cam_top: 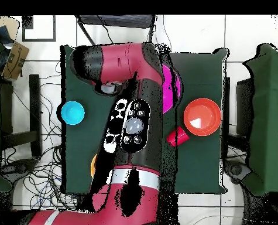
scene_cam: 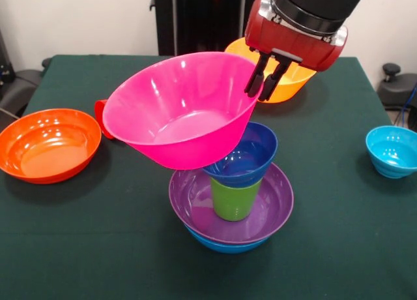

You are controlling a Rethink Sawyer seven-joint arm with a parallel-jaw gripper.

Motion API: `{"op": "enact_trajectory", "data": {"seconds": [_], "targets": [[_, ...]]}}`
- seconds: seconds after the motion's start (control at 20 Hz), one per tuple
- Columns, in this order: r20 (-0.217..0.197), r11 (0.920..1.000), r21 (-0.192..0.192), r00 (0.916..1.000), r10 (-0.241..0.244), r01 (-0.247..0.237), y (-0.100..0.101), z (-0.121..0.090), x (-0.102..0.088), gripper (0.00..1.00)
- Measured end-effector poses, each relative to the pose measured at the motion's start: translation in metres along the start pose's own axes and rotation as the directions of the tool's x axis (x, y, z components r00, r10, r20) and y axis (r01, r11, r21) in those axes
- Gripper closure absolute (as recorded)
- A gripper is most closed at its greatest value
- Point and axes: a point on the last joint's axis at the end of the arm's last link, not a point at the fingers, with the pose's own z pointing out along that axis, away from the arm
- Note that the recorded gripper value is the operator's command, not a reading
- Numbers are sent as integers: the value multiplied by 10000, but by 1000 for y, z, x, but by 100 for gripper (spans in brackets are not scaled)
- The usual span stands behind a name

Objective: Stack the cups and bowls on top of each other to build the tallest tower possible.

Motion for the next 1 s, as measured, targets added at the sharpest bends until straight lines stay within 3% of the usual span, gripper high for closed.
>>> {"op": "enact_trajectory", "data": {"seconds": [0.55, 1.0], "targets": [[-95, 9999, 27, 9999, 112, -111, 1, -7, -9, 100], [-335, 9999, 158, 9994, 0, 5, 16, -15, -7, 100]]}}
